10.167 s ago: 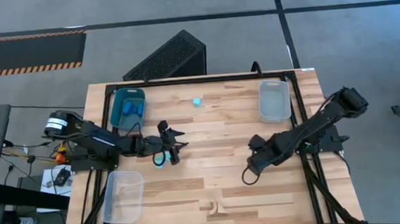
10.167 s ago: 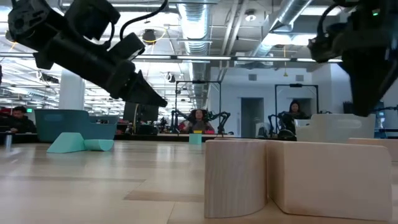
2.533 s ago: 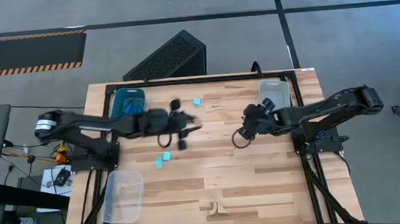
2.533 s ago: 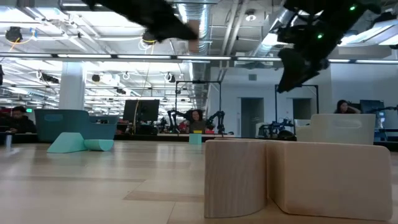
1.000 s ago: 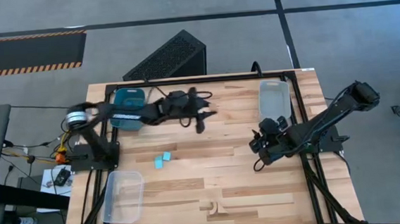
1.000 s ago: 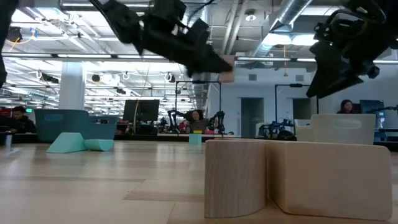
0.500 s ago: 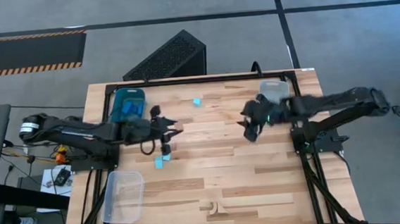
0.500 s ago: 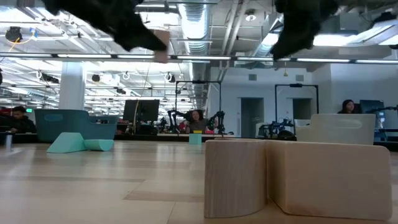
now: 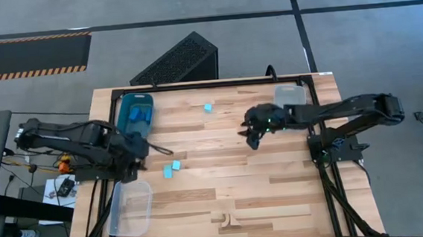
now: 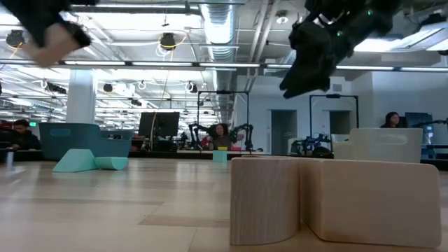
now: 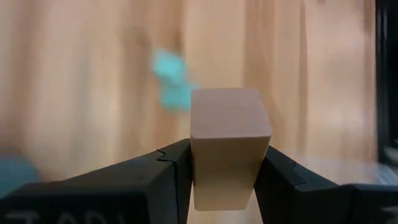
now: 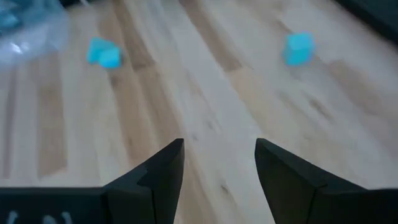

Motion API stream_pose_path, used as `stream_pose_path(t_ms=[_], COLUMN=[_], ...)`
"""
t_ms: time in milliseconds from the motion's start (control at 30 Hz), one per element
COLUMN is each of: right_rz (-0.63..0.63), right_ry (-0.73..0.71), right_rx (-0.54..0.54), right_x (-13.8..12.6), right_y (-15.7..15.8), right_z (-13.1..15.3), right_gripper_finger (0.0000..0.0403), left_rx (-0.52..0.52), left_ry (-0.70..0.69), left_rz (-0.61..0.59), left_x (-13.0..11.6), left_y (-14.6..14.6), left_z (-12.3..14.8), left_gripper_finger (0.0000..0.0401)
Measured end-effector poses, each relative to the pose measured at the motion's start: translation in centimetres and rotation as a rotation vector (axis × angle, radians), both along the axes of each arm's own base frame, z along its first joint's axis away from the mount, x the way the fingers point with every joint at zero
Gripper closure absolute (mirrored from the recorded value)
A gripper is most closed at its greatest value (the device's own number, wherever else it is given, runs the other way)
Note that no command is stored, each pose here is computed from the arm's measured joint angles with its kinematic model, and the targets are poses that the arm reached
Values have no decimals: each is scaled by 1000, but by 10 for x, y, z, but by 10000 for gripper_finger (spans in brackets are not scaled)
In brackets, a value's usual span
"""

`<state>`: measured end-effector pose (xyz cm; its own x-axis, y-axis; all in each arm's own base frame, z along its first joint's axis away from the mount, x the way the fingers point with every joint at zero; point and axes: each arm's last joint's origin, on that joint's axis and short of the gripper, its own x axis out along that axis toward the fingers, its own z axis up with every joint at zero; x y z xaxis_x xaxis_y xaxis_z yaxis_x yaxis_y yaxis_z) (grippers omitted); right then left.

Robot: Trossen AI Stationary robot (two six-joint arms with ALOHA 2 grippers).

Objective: Sort & place blocks by color
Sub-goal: Put the top brown block into the transparent bin, then put the right brown block into the transparent bin

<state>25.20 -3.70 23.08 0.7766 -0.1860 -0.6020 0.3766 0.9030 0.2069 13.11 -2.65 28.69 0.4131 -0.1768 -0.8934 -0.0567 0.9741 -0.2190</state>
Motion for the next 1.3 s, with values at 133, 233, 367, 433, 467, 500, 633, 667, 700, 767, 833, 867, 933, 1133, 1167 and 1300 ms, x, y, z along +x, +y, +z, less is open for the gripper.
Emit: stream_pose_path(t_ms=[133, 233, 367, 433, 467, 500, 633, 667, 700, 767, 833, 867, 933, 1133, 1167, 1300], right_rz=[-11, -49, -59, -51, -53, -57, -34, -7, 18, 76, 126, 135, 149, 182, 190, 210], right_ry=[-82, -133, -141, -104, -66, -30, 96, 126, 152, 171, 182, 196, 239, 290, 298, 343], right_rx=[-36, -74, -70, -64, -77, -96, -231, -242, -231, -169, -119, -110, -91, -57, -46, -3], right_x=[9, 19, 37, 48, 54, 59, 80, 85, 89, 100, 111, 116, 123, 135, 137, 137], right_y=[1, -11, -35, -49, -57, -67, -118, -130, -141, -154, -161, -163, -165, -150, -144, -113], right_z=[-4, 7, 4, -5, -8, -8, 6, 5, 1, -8, -18, -23, -35, -47, -47, -40], right_gripper_finger=[184, 184, 184, 184, 184, 184, 181, 178, 175, 166, 156, 151, 145, 142, 142, 142], left_rx=[-178, -231, -283, -296, -297, -296, -297, -295, -295, -302, -300, -296, -276, -262, -257, -217], left_ry=[104, 158, 239, 267, 286, 299, 310, 305, 294, 264, 251, 252, 253, 263, 260, 194], left_rz=[-56, -67, -41, -34, -24, -12, 25, 36, 46, 56, 59, 59, 62, 68, 75, 83], left_x=[-3, -4, -6, -8, -10, -11, -12, -11, -10, -8, -8, -8, -10, -15, -16, -15], left_y=[-12, -20, -30, -33, -34, -35, -35, -35, -35, -37, -39, -41, -43, -52, -53, -58], left_z=[-10, -25, -55, -68, -73, -77, -80, -80, -78, -76, -75, -75, -76, -76, -76, -75], left_gripper_finger=[298, 293, 283, 281, 281, 280, 279, 279, 279, 278, 273, 268, 255, 220, 218, 216])
